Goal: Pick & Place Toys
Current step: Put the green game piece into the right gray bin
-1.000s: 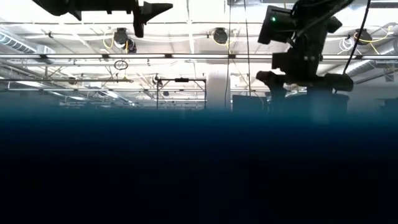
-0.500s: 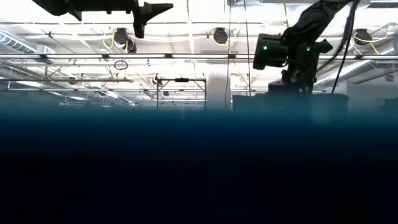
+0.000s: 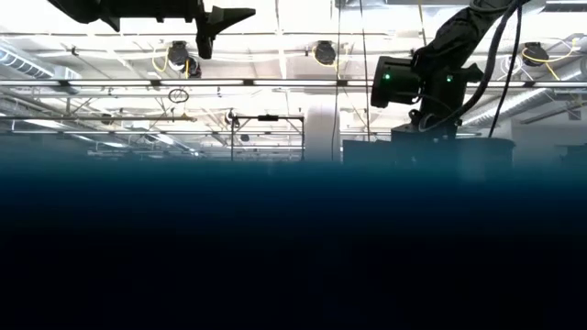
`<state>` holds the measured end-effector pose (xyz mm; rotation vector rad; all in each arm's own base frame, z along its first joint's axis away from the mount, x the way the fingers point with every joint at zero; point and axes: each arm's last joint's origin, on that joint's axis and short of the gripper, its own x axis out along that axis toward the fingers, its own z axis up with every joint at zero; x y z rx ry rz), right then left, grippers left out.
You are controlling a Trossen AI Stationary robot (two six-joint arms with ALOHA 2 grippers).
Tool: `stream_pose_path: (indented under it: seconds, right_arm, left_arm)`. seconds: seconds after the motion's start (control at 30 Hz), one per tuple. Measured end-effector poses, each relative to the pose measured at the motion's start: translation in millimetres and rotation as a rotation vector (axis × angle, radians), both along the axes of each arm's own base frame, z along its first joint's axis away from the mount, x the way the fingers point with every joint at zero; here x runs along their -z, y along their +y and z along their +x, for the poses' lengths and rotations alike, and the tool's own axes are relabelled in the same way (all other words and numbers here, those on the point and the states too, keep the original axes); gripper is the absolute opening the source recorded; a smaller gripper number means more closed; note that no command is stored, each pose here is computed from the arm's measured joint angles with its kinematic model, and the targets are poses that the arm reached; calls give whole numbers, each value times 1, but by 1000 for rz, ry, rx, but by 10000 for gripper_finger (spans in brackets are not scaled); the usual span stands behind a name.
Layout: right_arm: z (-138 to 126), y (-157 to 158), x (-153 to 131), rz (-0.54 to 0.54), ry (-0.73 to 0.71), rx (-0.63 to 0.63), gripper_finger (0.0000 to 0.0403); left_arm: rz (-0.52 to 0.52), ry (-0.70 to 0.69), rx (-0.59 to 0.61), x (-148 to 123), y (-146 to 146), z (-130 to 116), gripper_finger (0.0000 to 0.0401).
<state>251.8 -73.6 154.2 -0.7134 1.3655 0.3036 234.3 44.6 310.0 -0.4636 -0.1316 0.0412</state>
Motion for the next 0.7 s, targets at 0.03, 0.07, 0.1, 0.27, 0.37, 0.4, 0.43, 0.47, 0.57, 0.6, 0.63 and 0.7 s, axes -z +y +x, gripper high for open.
stream_pose_path:
  seconds: [0.03,0.07,0.1,0.27,0.37,0.4,0.43,0.47,0.57,0.6,0.63,0.7]
  right_arm:
    - [0,0,0,11,4,-4,234]
    - [-1,1,0,14,5,-6,224]
    - [0,1,0,13,3,-6,213]
    - [0,1,0,14,2,-7,154]
    - [0,2,0,13,0,-12,126]
    - [1,3,0,11,0,-16,120]
    - [1,5,0,9,-1,-22,116]
    - [2,7,-1,9,-4,-31,115]
    - [5,15,-1,8,-12,-63,118]
    - [6,19,-1,7,-16,-76,122]
    - [7,22,-1,6,-19,-90,125]
    - [9,29,-1,8,-31,-105,128]
  left_arm:
    - [0,0,0,0,0,0,198]
    - [0,0,0,0,0,0,198]
    - [0,0,0,0,0,0,198]
    - [0,2,0,0,0,0,198]
    - [2,2,0,0,0,0,198]
    - [2,2,-1,0,0,0,198]
    - [3,2,0,0,0,0,198]
    - [3,2,0,0,0,0,198]
    - [2,3,-1,0,0,0,198]
    - [2,3,0,0,0,0,198]
    - [3,3,0,0,0,0,198]
    - [3,3,-1,0,0,0,198]
